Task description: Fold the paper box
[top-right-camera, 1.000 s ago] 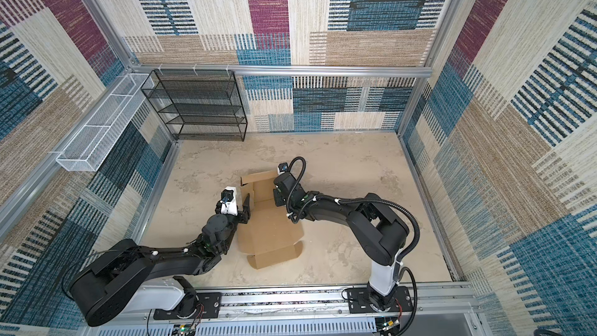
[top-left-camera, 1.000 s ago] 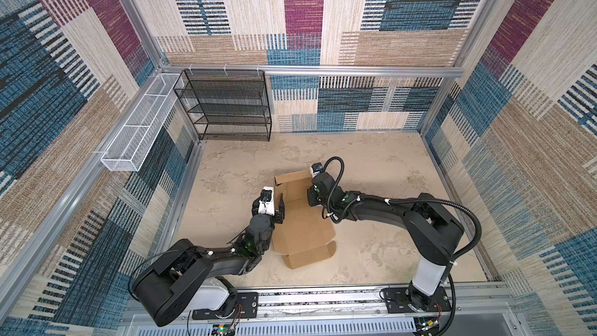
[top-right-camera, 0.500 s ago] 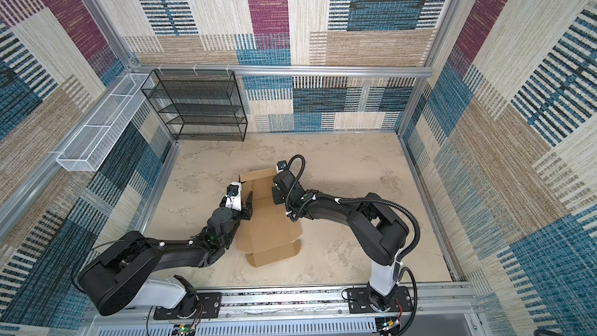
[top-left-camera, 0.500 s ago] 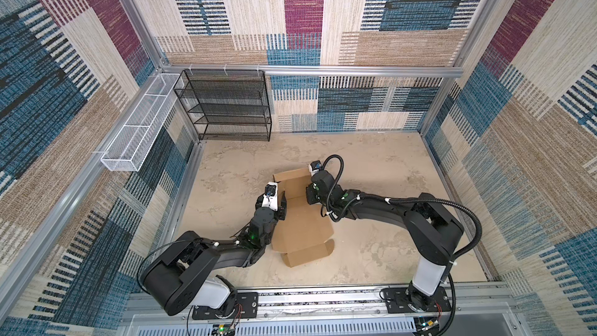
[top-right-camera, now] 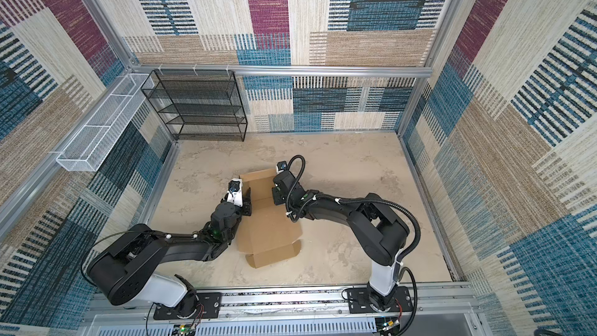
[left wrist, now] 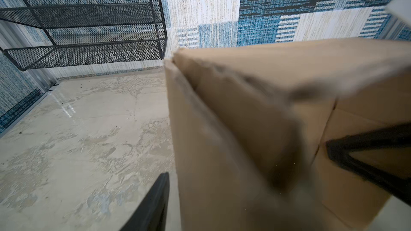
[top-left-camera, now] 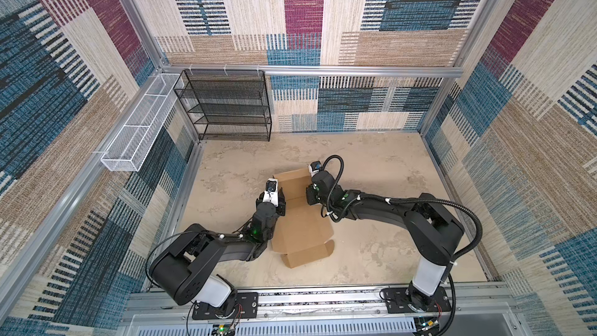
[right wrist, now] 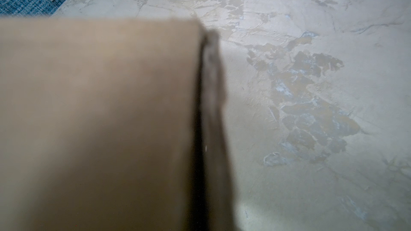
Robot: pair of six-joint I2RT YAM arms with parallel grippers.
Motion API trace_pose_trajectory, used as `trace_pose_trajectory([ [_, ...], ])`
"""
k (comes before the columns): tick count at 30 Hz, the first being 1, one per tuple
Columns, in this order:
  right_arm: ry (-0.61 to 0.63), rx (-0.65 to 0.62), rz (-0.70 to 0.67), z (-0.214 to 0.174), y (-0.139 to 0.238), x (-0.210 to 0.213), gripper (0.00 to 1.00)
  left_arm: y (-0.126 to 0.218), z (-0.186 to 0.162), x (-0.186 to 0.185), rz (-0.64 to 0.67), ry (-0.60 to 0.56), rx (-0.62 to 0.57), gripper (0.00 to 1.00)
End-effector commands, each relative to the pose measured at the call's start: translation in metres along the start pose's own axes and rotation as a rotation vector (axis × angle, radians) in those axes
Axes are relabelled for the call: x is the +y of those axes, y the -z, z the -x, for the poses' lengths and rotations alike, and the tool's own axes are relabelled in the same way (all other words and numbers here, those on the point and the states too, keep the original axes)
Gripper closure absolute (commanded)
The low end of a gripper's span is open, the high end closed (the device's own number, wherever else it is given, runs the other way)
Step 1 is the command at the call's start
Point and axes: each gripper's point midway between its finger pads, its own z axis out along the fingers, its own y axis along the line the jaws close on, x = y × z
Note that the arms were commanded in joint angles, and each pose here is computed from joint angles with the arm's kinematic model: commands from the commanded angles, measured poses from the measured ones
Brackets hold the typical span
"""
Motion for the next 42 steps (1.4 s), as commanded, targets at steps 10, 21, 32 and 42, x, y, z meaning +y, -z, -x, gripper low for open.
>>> trace_pose_trajectory([
  [10, -0.012, -0.023, 0.006, 0.006, 0.002, 0.001, 1.0, 0.0, -0.001, 0.014, 0.037, 0.027, 0.011, 0.65],
  [21, -0.01, -0.021, 0.013, 0.006, 0.002, 0.003, 1.0, -0.004, 0.005, 0.011, 0.033, 0.037, 0.008, 0.87],
  [32, -0.023, -0.012, 0.007, 0.004, 0.002, 0.004, 1.0, -0.01, 0.006, 0.008, 0.032, 0.075, 0.004, 1.0],
  [42, -0.034, -0.006, 0.008, 0.003, 0.0, 0.006, 1.0, -0.012, 0.008, 0.004, 0.014, 0.102, 0.015, 1.0],
])
